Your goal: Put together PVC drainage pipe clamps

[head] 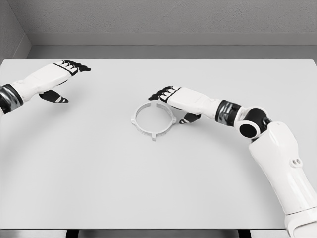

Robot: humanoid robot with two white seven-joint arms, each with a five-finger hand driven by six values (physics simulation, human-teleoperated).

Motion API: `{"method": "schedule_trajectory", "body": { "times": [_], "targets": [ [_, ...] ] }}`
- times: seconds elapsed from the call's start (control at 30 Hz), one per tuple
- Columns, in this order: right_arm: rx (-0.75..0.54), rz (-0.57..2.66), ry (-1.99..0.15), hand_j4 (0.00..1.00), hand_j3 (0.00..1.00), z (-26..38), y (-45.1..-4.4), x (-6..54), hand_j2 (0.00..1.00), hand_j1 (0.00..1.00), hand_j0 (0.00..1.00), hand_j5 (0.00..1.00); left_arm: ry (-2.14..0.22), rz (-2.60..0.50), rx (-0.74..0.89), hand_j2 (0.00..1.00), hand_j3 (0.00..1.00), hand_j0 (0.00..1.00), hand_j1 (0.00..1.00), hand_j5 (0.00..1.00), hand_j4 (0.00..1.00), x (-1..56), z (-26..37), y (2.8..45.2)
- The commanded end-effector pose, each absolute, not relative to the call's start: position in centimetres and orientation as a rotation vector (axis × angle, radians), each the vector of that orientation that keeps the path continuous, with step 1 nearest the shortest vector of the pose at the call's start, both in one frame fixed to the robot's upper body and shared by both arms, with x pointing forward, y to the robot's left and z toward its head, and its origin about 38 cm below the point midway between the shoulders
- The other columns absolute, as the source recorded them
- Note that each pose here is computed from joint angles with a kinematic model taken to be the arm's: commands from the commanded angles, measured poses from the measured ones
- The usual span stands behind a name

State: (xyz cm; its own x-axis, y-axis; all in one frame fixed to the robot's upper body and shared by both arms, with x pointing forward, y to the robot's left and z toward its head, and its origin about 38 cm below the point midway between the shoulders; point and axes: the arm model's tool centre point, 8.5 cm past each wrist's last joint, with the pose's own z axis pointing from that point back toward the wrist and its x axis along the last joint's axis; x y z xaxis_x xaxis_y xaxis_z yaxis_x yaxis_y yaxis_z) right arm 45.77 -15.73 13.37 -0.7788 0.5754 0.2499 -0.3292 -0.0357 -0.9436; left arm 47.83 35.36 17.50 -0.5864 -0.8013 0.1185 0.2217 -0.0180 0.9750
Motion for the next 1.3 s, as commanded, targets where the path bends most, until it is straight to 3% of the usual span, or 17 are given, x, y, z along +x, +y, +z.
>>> {"method": "schedule_trajectory", "body": {
  "times": [0.0, 0.93, 1.17, 1.27],
  "targets": [
    [-0.256, 1.867, -1.632, 1.0, 1.0, 13.4, -15.6, 45.8, 1.0, 1.0, 1.0, 1.0, -1.502, -1.7, 0.628, 1.0, 1.0, 1.0, 1.0, 1.0, 1.0, 47.8, 17.6, 35.4],
    [-0.206, 1.873, -1.636, 1.0, 1.0, 12.9, -13.5, 46.1, 1.0, 1.0, 1.0, 1.0, -1.502, -1.701, 0.631, 1.0, 1.0, 1.0, 1.0, 1.0, 1.0, 47.9, 17.7, 35.5],
    [-0.257, 1.867, -1.602, 1.0, 1.0, 13.2, -16.5, 46.3, 1.0, 1.0, 1.0, 1.0, -1.502, -1.701, 0.631, 1.0, 1.0, 1.0, 1.0, 1.0, 1.0, 47.9, 17.7, 35.5],
    [-0.411, 1.793, -1.7, 1.0, 1.0, 18.8, -21.1, 46.1, 1.0, 1.0, 1.0, 1.0, -1.502, -1.702, 0.63, 1.0, 1.0, 1.0, 1.0, 1.0, 1.0, 47.9, 17.7, 35.4]
  ]
}}
